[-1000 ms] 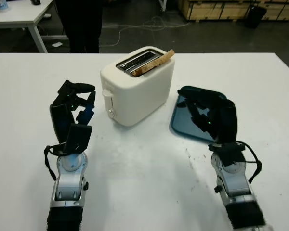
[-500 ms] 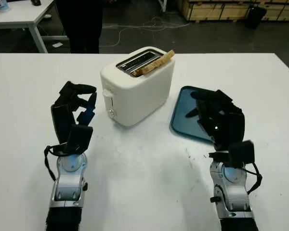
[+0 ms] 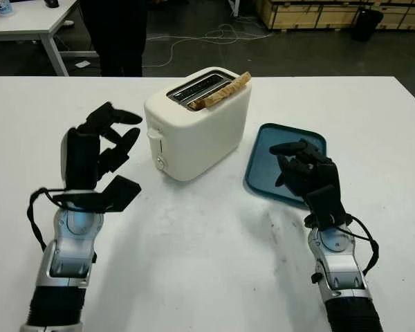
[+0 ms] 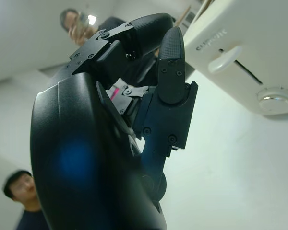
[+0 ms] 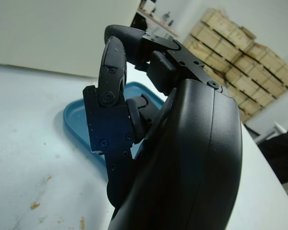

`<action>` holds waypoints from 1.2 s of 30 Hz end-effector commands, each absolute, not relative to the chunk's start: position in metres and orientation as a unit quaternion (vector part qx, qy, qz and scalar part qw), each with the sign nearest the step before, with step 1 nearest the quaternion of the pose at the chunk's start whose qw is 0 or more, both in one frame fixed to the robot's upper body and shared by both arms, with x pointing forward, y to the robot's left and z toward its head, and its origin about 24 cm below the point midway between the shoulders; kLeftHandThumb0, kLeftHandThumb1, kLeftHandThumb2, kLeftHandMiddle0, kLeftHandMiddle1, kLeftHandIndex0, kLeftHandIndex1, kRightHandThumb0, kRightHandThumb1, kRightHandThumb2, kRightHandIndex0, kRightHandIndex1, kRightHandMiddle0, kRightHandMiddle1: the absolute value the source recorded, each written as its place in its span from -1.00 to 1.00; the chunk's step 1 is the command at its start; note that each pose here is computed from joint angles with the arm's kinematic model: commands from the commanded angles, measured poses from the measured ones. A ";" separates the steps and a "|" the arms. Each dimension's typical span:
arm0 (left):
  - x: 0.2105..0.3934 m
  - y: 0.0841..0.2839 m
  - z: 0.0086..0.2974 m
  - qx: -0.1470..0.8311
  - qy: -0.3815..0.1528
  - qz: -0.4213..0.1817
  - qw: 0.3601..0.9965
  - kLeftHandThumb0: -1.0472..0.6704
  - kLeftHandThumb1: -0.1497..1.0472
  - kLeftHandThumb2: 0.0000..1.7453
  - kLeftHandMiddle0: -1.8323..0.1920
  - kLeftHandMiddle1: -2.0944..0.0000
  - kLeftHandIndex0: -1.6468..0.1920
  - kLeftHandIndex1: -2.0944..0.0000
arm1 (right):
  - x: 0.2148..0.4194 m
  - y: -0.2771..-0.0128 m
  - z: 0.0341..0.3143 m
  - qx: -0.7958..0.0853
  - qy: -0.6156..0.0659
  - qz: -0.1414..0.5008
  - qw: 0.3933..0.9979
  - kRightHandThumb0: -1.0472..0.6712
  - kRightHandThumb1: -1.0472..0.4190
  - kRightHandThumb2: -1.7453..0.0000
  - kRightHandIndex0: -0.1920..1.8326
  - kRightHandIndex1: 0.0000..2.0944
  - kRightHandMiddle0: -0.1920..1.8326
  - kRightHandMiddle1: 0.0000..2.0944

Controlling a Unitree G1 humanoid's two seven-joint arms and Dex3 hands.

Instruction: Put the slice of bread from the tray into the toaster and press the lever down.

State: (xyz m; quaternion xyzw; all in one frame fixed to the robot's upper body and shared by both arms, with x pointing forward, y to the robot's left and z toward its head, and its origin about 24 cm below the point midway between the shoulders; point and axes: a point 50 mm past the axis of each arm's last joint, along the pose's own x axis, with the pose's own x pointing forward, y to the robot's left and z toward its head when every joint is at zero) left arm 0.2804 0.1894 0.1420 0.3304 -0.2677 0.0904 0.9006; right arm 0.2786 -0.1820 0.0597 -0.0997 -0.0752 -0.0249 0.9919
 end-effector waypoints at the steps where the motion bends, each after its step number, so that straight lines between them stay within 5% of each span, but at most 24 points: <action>1: 0.284 0.187 0.150 0.357 -0.278 0.081 0.888 -0.25 0.79 -0.83 0.04 -0.43 -0.17 0.48 | 0.281 -0.180 0.064 -0.093 -0.074 -0.021 0.993 -0.36 -0.83 0.59 0.04 0.67 -0.14 0.54; 8: 0.291 0.184 0.159 0.465 -0.278 0.032 0.840 -0.22 0.79 -0.74 0.02 -0.48 -0.27 0.75 | 0.280 -0.176 0.067 -0.087 -0.082 -0.018 0.993 -0.37 -0.83 0.59 0.02 0.67 -0.17 0.57; 14: 0.304 0.193 0.199 0.566 -0.204 -0.100 0.792 -0.15 0.79 -0.67 0.02 -0.32 -0.23 0.87 | 0.279 -0.174 0.070 -0.083 -0.092 -0.018 0.992 -0.38 -0.83 0.57 0.04 0.67 -0.17 0.58; 17: 0.308 0.197 0.223 0.598 -0.161 -0.145 0.772 -0.12 0.79 -0.73 -0.09 -0.59 -0.24 0.91 | 0.279 -0.174 0.071 -0.084 -0.091 -0.021 0.992 -0.38 -0.83 0.56 0.04 0.67 -0.17 0.57; 19: 0.310 0.199 0.237 0.614 -0.142 -0.165 0.758 -0.09 0.79 -0.79 -0.13 -0.60 -0.27 0.93 | 0.278 -0.174 0.071 -0.083 -0.090 -0.023 0.992 -0.38 -0.83 0.56 0.05 0.67 -0.17 0.55; 22: 0.313 0.202 0.248 0.622 -0.126 -0.183 0.751 -0.05 0.79 -0.83 -0.16 -0.40 -0.37 0.92 | 0.278 -0.174 0.071 -0.078 -0.092 -0.024 0.992 -0.38 -0.83 0.56 0.04 0.67 -0.17 0.53; 28: 0.320 0.203 0.249 0.634 -0.098 -0.207 0.739 0.00 0.79 -0.80 -0.08 -0.61 -0.65 0.85 | 0.277 -0.174 0.071 -0.068 -0.089 -0.025 0.993 -0.39 -0.83 0.57 0.04 0.67 -0.16 0.53; 34: 0.325 0.199 0.240 0.628 -0.078 -0.231 0.739 -0.01 0.79 -0.71 -0.22 0.24 -0.27 0.99 | 0.276 -0.175 0.071 -0.069 -0.091 -0.027 0.993 -0.38 -0.83 0.57 0.02 0.67 -0.16 0.52; 36: 0.325 0.198 0.236 0.619 -0.075 -0.242 0.743 -0.01 0.79 -0.71 -0.15 0.22 -0.33 0.97 | 0.276 -0.175 0.071 -0.068 -0.091 -0.026 0.993 -0.38 -0.83 0.57 0.02 0.67 -0.17 0.53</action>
